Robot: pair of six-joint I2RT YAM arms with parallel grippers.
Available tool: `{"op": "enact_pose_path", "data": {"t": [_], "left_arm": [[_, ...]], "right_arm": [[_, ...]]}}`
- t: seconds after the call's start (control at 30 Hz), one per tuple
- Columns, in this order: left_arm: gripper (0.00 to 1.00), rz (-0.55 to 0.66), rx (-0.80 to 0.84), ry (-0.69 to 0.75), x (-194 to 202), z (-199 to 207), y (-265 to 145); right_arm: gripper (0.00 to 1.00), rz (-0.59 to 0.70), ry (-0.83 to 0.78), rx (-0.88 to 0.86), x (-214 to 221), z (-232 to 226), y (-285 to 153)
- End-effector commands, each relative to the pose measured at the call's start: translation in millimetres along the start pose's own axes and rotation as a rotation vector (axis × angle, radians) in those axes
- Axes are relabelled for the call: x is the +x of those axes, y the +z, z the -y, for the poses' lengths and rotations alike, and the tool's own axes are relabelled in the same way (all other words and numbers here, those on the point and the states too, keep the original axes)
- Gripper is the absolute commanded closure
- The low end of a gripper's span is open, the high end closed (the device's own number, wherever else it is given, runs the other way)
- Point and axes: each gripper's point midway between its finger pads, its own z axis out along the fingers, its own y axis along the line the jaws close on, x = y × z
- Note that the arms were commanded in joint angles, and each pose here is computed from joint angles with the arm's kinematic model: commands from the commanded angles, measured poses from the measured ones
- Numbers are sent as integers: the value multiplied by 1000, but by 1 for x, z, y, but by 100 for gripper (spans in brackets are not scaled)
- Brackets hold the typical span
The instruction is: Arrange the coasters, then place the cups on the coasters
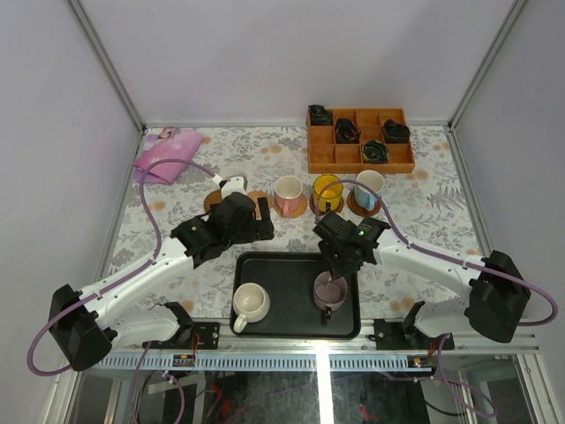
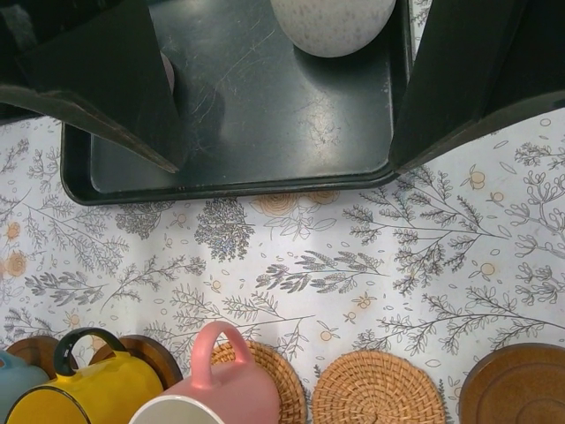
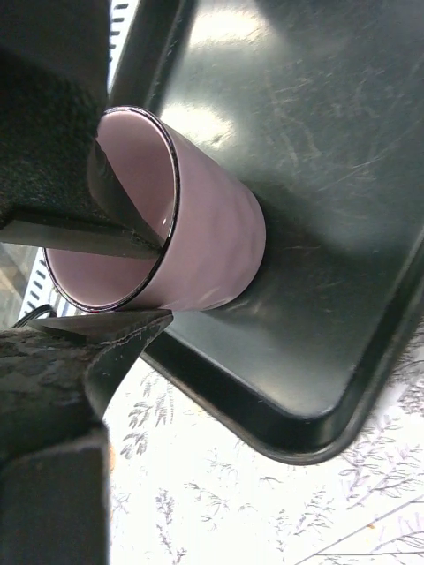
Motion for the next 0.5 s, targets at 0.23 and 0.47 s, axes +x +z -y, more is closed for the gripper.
{"op": "enact_pose_path", "data": {"t": [0.23,0.47], "left_arm": [[0,34,135,83,-4,19,4],[0,4,177,115,6,23,6]], "right_arm": [[62,112,36,29,-66,-23,12],[60,98,100,33,-79,-16,17]]}}
